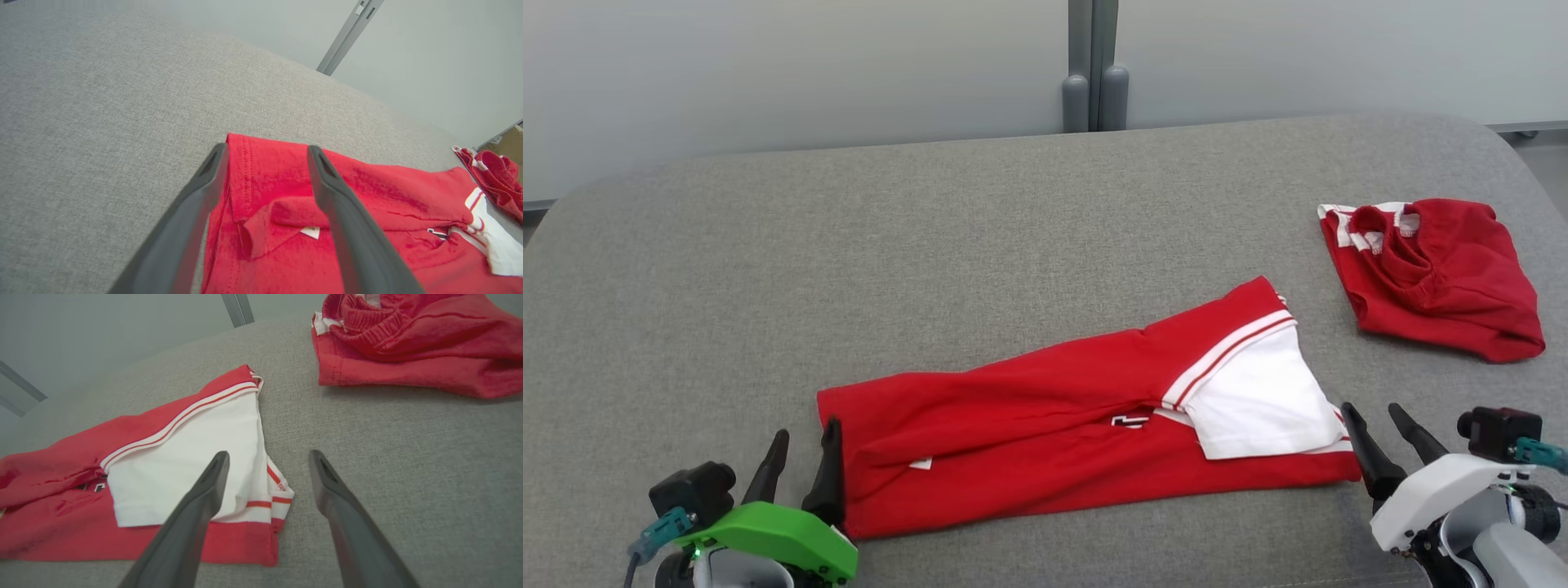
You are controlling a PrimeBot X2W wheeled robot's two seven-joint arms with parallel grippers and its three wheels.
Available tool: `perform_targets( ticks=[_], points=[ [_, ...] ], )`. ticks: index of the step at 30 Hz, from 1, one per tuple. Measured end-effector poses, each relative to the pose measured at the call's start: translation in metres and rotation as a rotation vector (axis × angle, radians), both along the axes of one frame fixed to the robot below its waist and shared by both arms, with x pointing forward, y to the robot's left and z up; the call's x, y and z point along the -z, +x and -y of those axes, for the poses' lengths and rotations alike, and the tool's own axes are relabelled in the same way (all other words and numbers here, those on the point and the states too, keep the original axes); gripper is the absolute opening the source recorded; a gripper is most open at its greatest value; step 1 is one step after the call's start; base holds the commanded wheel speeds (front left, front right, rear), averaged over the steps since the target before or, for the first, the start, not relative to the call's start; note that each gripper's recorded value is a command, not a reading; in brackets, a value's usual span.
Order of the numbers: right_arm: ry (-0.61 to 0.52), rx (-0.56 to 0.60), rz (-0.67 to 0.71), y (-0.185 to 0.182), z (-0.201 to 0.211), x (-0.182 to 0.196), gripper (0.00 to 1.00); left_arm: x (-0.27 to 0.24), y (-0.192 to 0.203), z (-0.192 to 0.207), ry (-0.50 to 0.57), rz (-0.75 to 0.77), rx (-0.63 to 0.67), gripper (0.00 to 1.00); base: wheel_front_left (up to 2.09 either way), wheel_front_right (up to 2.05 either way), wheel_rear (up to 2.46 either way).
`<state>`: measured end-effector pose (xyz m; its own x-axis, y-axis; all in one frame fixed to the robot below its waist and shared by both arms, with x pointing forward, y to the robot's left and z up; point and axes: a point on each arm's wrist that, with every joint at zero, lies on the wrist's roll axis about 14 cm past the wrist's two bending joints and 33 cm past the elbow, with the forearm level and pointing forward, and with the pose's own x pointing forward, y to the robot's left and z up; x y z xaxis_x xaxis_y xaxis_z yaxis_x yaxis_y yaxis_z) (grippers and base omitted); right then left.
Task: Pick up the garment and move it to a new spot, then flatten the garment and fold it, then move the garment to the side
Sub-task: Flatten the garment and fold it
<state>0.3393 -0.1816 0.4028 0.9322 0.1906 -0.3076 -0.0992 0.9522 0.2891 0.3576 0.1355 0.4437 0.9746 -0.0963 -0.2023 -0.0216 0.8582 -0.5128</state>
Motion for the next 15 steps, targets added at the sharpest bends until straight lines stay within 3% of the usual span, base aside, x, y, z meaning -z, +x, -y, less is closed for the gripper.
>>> perform_targets(
  ticks=[8,15],
  points=[
    [-0.025,-0.073,-0.051,0.034,-0.01,-0.011,1.0,-0.023,0.004,0.008,-0.017,0.074,0.001,1.0,0.0,0.0,0.0],
    [-0.011,-0.091,-0.226,0.033,-0.013,0.019,1.0,-0.025,0.002,0.0,-0.015,0.081,-0.026,1.0,0.0,0.0,0.0]
  ],
)
